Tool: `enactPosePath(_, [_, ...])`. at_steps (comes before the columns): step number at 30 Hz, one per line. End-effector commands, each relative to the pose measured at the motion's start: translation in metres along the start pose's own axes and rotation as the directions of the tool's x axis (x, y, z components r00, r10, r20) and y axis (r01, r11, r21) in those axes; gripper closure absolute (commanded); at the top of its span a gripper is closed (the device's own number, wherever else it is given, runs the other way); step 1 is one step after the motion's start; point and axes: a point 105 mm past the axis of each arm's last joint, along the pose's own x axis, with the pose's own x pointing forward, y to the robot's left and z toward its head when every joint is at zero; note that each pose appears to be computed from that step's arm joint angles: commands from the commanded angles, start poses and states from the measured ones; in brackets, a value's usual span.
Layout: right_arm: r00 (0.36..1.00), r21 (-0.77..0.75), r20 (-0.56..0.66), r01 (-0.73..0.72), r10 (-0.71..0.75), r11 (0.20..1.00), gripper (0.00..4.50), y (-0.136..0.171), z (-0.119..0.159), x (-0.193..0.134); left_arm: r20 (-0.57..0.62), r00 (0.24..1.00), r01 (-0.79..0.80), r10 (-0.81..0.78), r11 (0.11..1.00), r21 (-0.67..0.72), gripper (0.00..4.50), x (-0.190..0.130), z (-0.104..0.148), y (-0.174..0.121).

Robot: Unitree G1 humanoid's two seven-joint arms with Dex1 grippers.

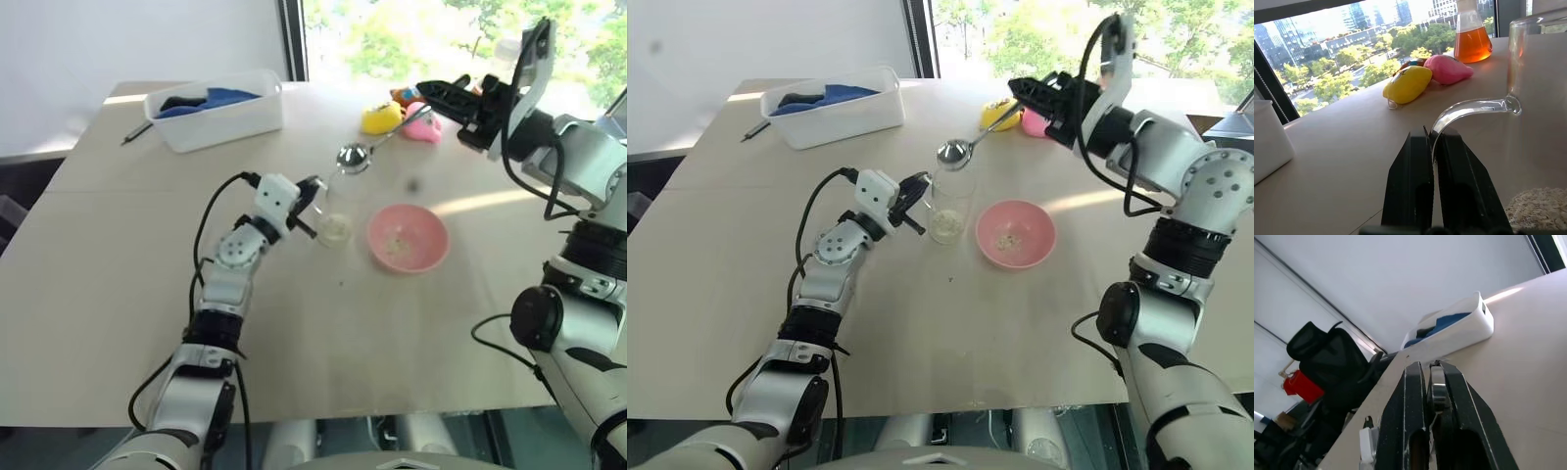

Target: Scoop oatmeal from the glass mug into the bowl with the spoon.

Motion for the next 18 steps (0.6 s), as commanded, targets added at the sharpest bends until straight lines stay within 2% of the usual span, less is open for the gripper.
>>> enactPosePath(1, [0.999,-0.069,-0.035,0.007,-0.009,0.998,4.50,0.004,-0.010,0.001,0.014,1.000,-0.014,0.014,1.000,0.003,4.45,-0.004,0.005,0.002])
enactPosePath(4, [0.997,-0.153,-0.069,0.035,-0.046,0.988,4.50,0.001,-0.019,0.006,0.010,1.000,-0.021,0.021,1.000,-0.005,4.45,-0.008,0.005,0.002])
enactPosePath(8, [0.997,-0.201,-0.072,0.006,-0.021,0.980,4.50,0.008,-0.021,0.014,0.002,1.000,-0.026,0.026,1.000,-0.013,4.45,-0.012,0.004,-0.001])
enactPosePath(12, [0.997,-0.218,-0.072,-0.047,0.032,0.975,3.17,0.017,-0.020,0.019,-0.009,0.999,-0.043,0.043,0.999,-0.021,4.50,-0.014,0.001,-0.001])
enactPosePath(13, [0.998,-0.229,-0.053,-0.045,0.034,0.972,2.54,0.017,-0.017,0.020,-0.013,0.999,-0.047,0.046,0.999,-0.024,4.50,-0.015,0.000,0.000])
enactPosePath(14, [0.999,-0.236,-0.037,-0.043,0.035,0.971,2.25,0.017,-0.013,0.020,-0.016,0.999,-0.050,0.050,0.998,-0.026,4.50,-0.016,0.000,0.000])
enactPosePath(17, [0.999,-0.242,0.032,-0.012,0.020,0.970,0.80,0.013,0.005,0.019,-0.023,0.998,-0.064,0.063,0.997,-0.034,4.50,-0.019,-0.002,0.000])
enactPosePath(18, [0.998,-0.247,0.061,0.013,0.002,0.969,0.80,0.008,0.011,0.018,-0.025,0.997,-0.070,0.069,0.997,-0.038,4.50,-0.021,-0.003,0.000])
